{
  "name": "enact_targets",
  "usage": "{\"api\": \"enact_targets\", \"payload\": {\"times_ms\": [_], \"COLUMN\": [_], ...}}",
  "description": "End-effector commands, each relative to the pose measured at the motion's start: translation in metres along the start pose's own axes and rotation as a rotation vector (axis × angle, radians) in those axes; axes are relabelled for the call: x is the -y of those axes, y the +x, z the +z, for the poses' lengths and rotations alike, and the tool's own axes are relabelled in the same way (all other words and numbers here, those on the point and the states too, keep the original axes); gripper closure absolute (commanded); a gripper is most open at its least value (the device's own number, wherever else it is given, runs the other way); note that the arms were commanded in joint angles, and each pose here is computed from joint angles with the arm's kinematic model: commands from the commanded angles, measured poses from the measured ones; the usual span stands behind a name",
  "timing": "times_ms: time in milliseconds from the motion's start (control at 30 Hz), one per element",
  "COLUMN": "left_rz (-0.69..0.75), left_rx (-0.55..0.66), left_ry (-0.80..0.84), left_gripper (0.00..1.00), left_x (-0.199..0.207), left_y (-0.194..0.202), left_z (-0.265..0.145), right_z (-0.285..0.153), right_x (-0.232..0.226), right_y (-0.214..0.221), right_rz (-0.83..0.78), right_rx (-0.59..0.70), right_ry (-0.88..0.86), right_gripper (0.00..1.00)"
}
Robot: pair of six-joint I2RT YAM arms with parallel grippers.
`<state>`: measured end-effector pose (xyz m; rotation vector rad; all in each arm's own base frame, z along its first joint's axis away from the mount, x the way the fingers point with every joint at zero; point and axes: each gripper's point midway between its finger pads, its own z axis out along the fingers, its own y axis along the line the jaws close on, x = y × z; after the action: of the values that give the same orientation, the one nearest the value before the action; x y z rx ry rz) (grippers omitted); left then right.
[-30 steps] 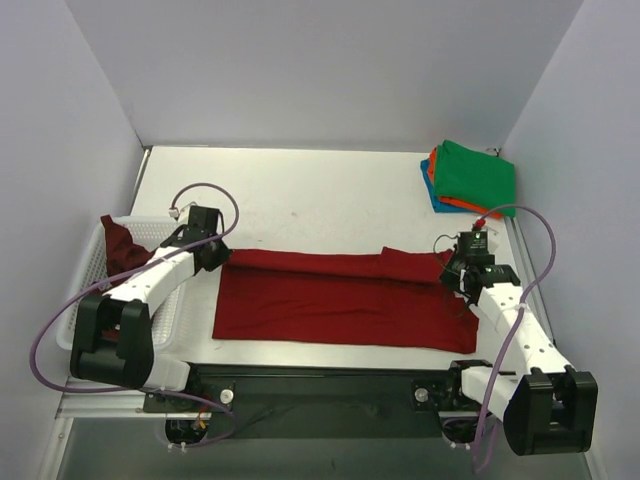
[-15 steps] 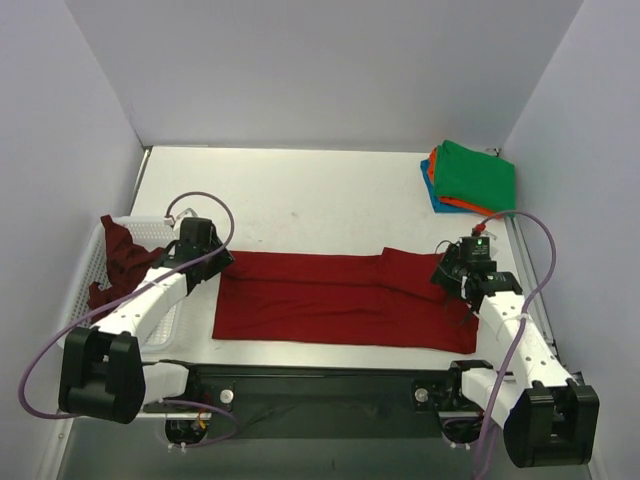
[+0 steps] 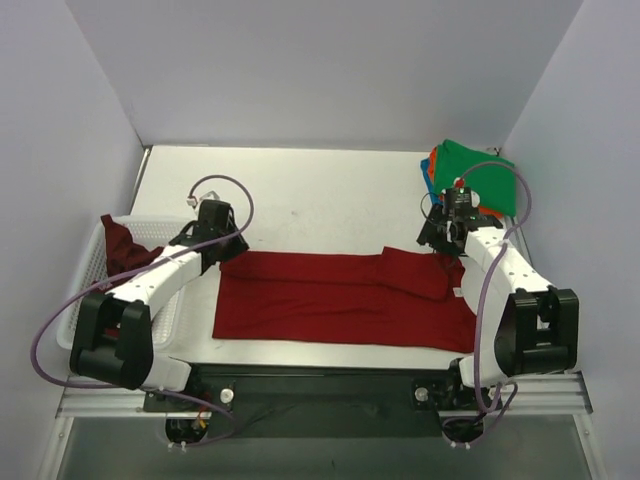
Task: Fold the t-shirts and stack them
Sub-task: Fold the other side of the tshirt into a rectangle
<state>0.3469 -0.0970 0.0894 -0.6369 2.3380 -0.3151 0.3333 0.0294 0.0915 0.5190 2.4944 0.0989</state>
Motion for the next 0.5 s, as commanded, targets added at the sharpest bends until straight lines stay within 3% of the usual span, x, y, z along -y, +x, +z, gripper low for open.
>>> {"api": "enact_targets", "payload": {"times_ms": [0, 233, 467], "left_rz": [0.073, 0.261, 0.378], "left_rx": [0.046, -0.023, -0.097], "left_ry": [0.173, 0.454, 0.674], "left_gripper": [0.61, 0.48, 0.41], "left_x": [0.073, 0.192, 0.285], "left_y": [-0.013, 0.04, 0.095], "left_z": [-0.005, 0.003, 0.013], "right_z": [0.007, 0.018, 0.034], "right_x": [0.002, 0.046, 0.042], "right_y": [-0.014, -0.011, -0.001], "right_rz": [-0.024, 0.064, 0.139], "right_rx": [0.009, -0.026, -0.091], "right_ry": [0.055, 0.145, 0.045], "right_gripper": [0.53, 0.53, 0.54]}}
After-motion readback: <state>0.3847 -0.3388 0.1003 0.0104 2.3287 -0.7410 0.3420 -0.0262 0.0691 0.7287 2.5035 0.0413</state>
